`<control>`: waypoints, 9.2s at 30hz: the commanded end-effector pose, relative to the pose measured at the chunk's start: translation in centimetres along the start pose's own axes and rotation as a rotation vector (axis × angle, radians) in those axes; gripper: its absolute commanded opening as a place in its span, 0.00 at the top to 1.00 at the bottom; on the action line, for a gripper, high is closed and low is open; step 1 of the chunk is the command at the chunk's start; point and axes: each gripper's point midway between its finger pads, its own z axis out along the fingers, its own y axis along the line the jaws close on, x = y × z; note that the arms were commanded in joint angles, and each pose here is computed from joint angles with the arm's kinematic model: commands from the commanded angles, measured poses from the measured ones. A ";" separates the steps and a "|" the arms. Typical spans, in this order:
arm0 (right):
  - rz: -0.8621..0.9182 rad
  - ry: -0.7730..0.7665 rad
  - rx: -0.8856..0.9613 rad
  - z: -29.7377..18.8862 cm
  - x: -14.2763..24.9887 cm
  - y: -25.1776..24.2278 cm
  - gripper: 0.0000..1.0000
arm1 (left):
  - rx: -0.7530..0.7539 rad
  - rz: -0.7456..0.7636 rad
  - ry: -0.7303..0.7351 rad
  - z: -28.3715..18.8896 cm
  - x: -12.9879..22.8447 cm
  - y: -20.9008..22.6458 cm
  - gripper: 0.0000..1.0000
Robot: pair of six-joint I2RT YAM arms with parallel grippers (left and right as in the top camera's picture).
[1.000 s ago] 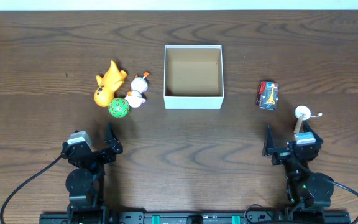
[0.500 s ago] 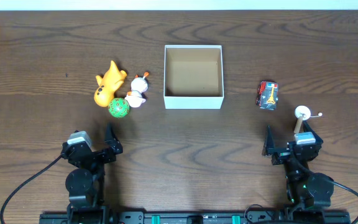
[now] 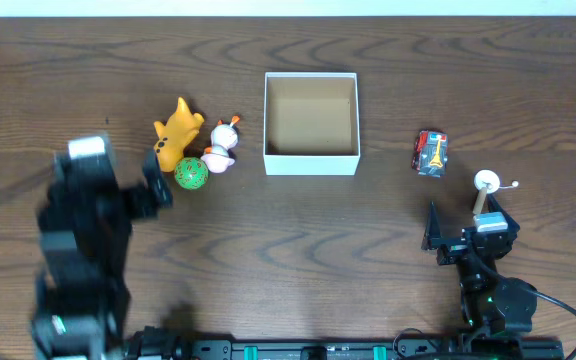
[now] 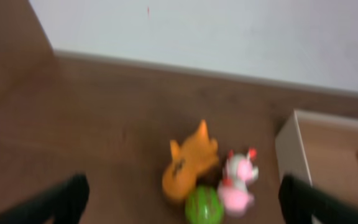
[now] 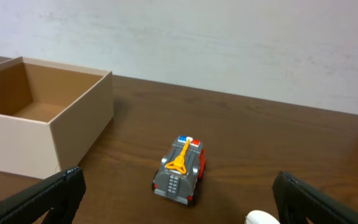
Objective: Pack container
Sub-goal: 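Reach the left gripper to the orange toy and grasp it, then lift the orange toy with the left gripper and carry it over the box, then lower the orange toy into the box and open the left gripper, then raise the left gripper out of the box and retract, then reach the right gripper down to the red toy truck and grasp it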
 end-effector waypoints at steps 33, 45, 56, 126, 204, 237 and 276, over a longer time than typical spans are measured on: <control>0.014 0.000 -0.008 0.0 0.0 0.2 0.01 | 0.104 0.424 0.868 22.8 15.0 -0.6 0.02; 0.014 0.000 -0.008 0.0 0.0 0.2 0.01 | 0.118 0.443 0.936 24.1 18.0 -0.4 0.77; 0.014 0.000 -0.008 0.0 0.0 0.2 0.01 | 0.004 0.446 0.652 21.5 7.0 0.0 0.95; 0.014 0.000 -0.008 0.0 0.0 0.2 0.01 | 0.209 0.119 0.546 19.1 10.6 -23.9 0.94; 0.015 0.002 -0.008 0.0 0.1 0.2 0.01 | 0.187 0.209 0.623 21.0 15.5 -25.0 0.51; 0.014 0.001 -0.009 0.0 0.1 0.2 0.01 | -0.303 -0.090 0.373 16.3 -1.0 0.0 0.02; 0.114 0.705 -0.073 16.6 -2.6 -1.5 0.01 | -0.327 -0.078 0.442 15.5 0.5 0.8 0.02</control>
